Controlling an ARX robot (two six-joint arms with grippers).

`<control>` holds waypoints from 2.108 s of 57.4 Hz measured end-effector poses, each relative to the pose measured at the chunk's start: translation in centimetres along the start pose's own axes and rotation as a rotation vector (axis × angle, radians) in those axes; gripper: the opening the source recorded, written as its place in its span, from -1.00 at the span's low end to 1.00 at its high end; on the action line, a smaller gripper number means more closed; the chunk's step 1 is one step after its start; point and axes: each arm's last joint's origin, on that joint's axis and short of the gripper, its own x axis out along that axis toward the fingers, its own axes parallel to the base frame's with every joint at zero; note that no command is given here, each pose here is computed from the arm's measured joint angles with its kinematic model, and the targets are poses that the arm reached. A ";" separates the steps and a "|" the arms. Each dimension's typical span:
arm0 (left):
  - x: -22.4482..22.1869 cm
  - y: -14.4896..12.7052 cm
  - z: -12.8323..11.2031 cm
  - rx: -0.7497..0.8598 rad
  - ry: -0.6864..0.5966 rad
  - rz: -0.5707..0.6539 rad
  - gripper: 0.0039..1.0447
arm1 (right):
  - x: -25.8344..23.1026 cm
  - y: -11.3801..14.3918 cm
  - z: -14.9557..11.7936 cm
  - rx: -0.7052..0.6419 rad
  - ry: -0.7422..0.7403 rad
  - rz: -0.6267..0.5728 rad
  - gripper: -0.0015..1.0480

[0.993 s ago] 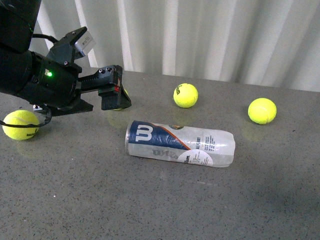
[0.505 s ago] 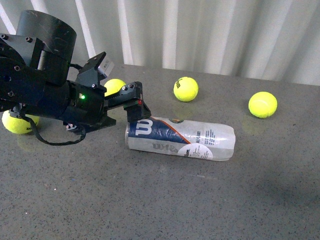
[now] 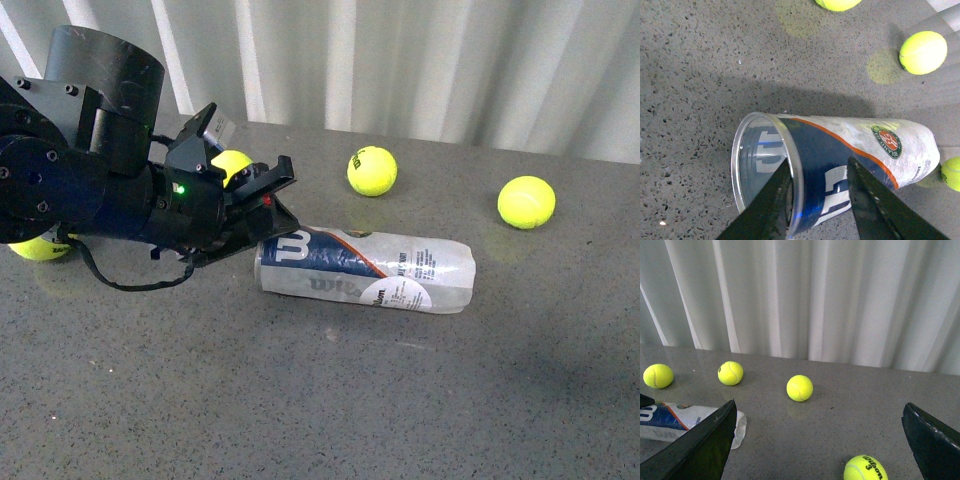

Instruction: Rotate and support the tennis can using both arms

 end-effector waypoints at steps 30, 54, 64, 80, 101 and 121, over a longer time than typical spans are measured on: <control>-2.0 -2.6 0.2 -0.030 0.095 -0.126 -0.90 | 0.0 0.0 0.0 0.000 0.000 0.000 0.86; -12.5 -15.7 10.8 0.845 0.123 -0.050 -0.94 | 0.0 0.0 0.0 0.000 0.000 0.000 0.86; -11.1 -17.8 10.4 1.245 0.279 -0.006 -0.94 | 0.0 0.0 0.0 0.000 0.000 0.000 0.86; -8.4 -19.4 7.2 1.467 0.366 -0.064 -0.94 | 0.0 0.0 0.0 0.000 0.000 0.000 0.86; -6.1 -17.5 4.5 1.470 0.505 -0.101 -0.94 | 0.0 0.0 0.0 0.000 0.000 0.000 0.86; -5.4 -17.7 4.9 1.423 0.493 -0.119 -0.94 | 0.0 0.0 0.0 0.000 0.000 0.000 0.86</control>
